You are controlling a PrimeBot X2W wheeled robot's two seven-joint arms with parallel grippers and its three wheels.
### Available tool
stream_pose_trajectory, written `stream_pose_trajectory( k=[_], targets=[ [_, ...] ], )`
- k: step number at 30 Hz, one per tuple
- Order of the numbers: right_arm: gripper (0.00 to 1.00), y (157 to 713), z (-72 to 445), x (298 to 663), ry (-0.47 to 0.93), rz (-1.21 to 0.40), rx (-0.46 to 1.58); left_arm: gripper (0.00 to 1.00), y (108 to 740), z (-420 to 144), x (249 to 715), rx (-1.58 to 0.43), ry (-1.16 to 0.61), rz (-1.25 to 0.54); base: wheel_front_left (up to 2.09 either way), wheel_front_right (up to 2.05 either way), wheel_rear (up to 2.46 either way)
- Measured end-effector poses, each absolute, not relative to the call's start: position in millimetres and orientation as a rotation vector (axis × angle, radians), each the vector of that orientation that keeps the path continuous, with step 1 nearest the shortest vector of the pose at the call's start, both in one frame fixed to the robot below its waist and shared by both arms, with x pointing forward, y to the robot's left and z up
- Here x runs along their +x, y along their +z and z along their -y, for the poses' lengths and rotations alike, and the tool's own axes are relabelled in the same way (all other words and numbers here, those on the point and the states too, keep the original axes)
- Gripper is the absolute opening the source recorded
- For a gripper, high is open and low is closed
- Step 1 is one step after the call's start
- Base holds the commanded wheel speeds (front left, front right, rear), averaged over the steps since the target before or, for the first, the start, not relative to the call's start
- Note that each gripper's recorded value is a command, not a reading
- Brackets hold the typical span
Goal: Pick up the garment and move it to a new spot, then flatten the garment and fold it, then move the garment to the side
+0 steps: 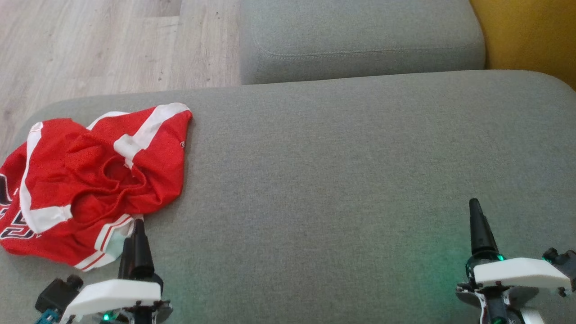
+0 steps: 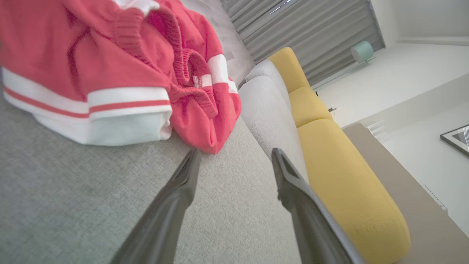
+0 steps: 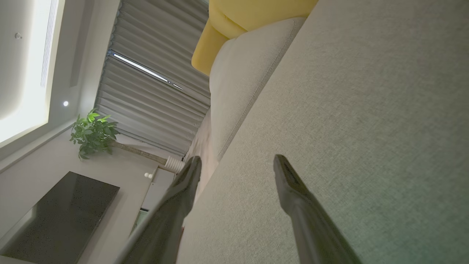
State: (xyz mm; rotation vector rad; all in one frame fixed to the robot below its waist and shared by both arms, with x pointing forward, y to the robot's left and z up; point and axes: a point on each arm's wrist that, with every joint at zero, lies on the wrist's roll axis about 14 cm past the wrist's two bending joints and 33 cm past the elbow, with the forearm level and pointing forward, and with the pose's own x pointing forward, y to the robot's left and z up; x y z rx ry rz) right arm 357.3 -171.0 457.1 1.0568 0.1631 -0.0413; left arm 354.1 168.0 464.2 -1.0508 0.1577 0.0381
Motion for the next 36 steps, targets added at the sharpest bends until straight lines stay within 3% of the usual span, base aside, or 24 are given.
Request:
stream_pose_trajectory(
  k=[36],
  targets=[
    [1.00,486,136,359,0.129,-0.077,0.601,1.00,502,-152,357,-0.615,-0.062,-0.023,0.00,0.00,0.00]
  ],
)
